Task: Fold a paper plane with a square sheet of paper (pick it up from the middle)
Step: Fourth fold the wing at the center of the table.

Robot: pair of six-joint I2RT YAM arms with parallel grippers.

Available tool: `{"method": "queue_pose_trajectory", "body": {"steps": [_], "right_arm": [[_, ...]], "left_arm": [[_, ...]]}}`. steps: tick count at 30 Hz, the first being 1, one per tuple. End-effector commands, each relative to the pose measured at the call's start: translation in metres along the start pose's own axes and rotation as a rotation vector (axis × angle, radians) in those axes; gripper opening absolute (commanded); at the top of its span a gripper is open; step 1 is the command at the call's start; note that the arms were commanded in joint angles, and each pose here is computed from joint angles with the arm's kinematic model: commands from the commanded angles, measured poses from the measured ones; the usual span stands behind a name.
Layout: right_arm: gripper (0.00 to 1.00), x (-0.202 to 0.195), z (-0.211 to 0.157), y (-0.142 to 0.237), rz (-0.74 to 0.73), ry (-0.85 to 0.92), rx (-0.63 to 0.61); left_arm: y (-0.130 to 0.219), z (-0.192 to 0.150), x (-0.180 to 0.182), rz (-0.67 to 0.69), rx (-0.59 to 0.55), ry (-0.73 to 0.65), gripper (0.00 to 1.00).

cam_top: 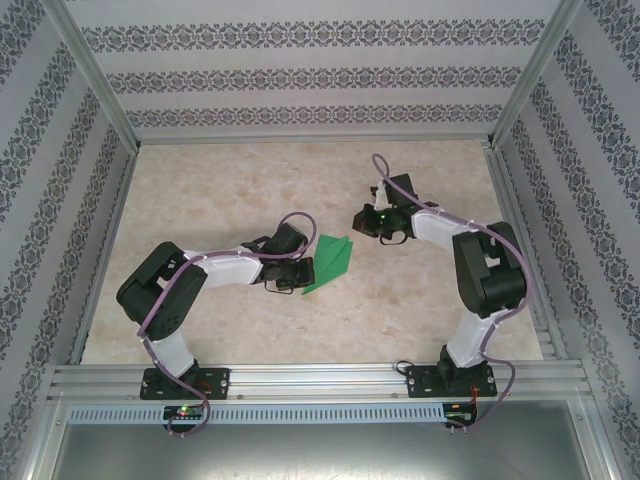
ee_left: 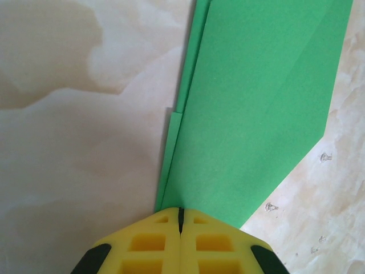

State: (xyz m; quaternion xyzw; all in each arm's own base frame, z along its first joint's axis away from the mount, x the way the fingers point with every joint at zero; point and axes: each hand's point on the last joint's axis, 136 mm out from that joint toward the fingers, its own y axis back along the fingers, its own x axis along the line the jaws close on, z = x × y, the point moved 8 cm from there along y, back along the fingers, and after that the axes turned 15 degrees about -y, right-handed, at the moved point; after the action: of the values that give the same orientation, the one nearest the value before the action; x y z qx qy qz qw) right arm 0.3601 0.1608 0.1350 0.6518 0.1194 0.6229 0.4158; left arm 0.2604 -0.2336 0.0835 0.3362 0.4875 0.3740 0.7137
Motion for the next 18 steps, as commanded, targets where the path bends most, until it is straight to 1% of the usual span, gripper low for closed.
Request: {"method": "queue_pose_trajectory", "body": {"steps": [1, 5, 9, 14, 18], "right_arm": [[0.00, 0.012, -0.026, -0.012, 0.022, 0.041, 0.080], [0.00, 0.015, -0.051, -0.036, 0.016, 0.068, 0.171], [0.00, 0.004, -0.057, -0.052, -0.010, 0.052, 0.211], [0.00, -0.018, -0.045, -0.058, -0.058, 0.005, 0.196], [0.00, -0.041, -0.027, -0.051, -0.141, -0.052, 0.123]], "left_arm": [[-0.012, -0.049, 0.035, 0.187, 0.223, 0.051, 0.00], [-0.012, -0.049, 0.036, 0.193, 0.226, 0.054, 0.00], [-0.011, -0.050, 0.036, 0.196, 0.228, 0.057, 0.00], [-0.011, -0.050, 0.037, 0.197, 0.230, 0.056, 0.00], [-0.011, -0.050, 0.036, 0.194, 0.225, 0.056, 0.00]]}}
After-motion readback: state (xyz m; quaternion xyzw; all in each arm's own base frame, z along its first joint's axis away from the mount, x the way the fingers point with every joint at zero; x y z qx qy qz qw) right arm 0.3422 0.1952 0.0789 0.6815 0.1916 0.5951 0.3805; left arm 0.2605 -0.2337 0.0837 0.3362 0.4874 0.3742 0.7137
